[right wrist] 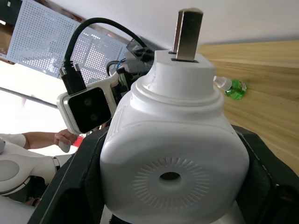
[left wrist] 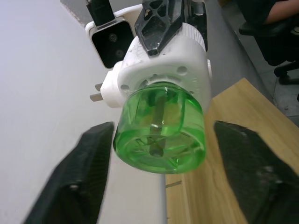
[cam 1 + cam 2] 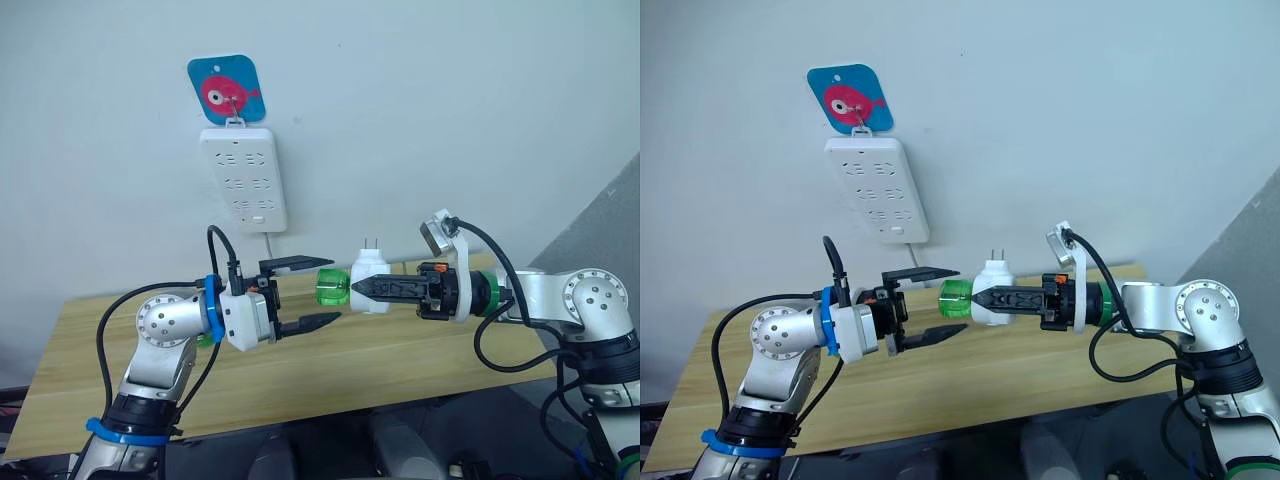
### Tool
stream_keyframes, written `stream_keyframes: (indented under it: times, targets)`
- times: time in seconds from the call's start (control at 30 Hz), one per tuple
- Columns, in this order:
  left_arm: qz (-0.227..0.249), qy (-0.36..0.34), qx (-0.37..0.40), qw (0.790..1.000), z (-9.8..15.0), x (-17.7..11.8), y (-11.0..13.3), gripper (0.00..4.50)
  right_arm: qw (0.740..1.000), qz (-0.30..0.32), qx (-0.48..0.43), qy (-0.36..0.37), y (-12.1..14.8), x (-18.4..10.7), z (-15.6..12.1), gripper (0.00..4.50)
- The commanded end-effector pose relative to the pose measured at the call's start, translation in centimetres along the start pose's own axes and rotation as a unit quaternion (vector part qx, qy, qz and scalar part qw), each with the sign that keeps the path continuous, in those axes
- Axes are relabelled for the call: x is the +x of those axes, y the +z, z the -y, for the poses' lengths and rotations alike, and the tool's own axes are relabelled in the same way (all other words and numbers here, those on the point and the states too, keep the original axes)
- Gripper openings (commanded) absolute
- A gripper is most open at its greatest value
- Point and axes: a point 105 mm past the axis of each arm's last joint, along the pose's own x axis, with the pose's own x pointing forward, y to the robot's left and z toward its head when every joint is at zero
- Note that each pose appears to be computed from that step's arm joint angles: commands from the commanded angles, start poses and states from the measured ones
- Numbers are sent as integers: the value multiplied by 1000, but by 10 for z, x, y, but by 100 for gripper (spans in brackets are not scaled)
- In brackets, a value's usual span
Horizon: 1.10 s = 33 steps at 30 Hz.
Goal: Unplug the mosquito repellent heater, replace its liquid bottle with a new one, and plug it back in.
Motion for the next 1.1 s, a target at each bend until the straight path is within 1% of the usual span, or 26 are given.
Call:
stream_keyframes:
  times: [0.03, 0.13, 0.2, 0.27, 0.3, 0.33, 0.37, 0.4, 0.43, 0.47, 0.5, 0.6, 0.63, 0.67, 0.77, 0.83, 0.87, 0.9, 0.93, 1.0, 1.03, 1.07, 1.1]
  targets:
    - [19, 4, 16, 1000, -7, 5, 10, 233, 1000, 12, -19, 19, 5, -1, -13, 310]
    - [23, 2, 16, 1000, -7, 7, 13, 232, 1000, 12, -19, 15, 4, -1, -12, 310]
    - [21, -6, -7, 1000, -8, 6, 15, 232, 1000, 11, -20, 10, 4, -2, -11, 309]
    - [-3, -29, -105, 994, -7, 3, 10, 232, 1000, 6, -23, 7, 4, -3, -11, 309]
    - [-29, -44, -163, 985, -4, 1, 5, 232, 1000, 1, -26, 6, 4, -3, -12, 309]
    - [-50, -55, -223, 972, -3, -1, 2, 232, 999, -9, -32, 3, 2, -4, -13, 309]
    - [-70, -57, -298, 950, -6, -3, -1, 232, 999, -21, -38, 3, 1, -5, -15, 309]
    - [-85, -55, -372, 923, -10, -4, -1, 232, 998, -37, -48, 2, -2, -7, -17, 309]
    - [-91, -76, -405, 907, -10, -4, 3, 232, 997, -47, -53, 5, -4, -8, -20, 309]
    - [-105, -96, -443, 885, -9, -6, 6, 232, 997, -53, -56, 11, -5, -9, -22, 309]
    - [-113, -107, -467, 870, -9, -8, 8, 232, 996, -58, -59, 16, -5, -9, -24, 309]
    - [-127, -119, -506, 845, -9, -10, 8, 232, 995, -67, -66, 25, -5, -10, -28, 309]
    - [-127, -112, -514, 841, -11, -10, 7, 232, 995, -70, -68, 27, -5, -10, -29, 309]
    - [-123, -119, -529, 831, -10, -10, 8, 232, 995, -71, -69, 29, -5, -9, -30, 309]
    - [-110, -112, -547, 822, -11, -10, 8, 232, 994, -71, -70, 34, -5, -9, -32, 309]
    - [-109, -103, -534, 832, -12, -12, 5, 232, 995, -70, -69, 35, -5, -9, -32, 309]
    - [-105, -105, -520, 841, -11, -13, 6, 305, 995, -68, -69, 36, -5, -9, -32, 309]
    - [-99, -104, -511, 848, -12, -13, 8, 331, 995, -66, -67, 36, -5, -9, -31, 309]
    - [-87, -95, -492, 861, -15, -13, 10, 363, 995, -62, -67, 34, -4, -9, -31, 309]
    - [-80, -72, -452, 886, -19, -13, 11, 428, 996, -57, -68, 31, -3, -9, -30, 309]
    - [-74, -65, -434, 896, -19, -14, 12, 450, 996, -53, -69, 31, -1, -9, -30, 309]
    - [-73, -58, -408, 908, -20, -17, 12, 450, 996, -49, -69, 31, 0, -9, -30, 309]
    - [-72, -54, -390, 916, -19, -19, 13, 450, 996, -47, -68, 31, 0, -9, -30, 309]
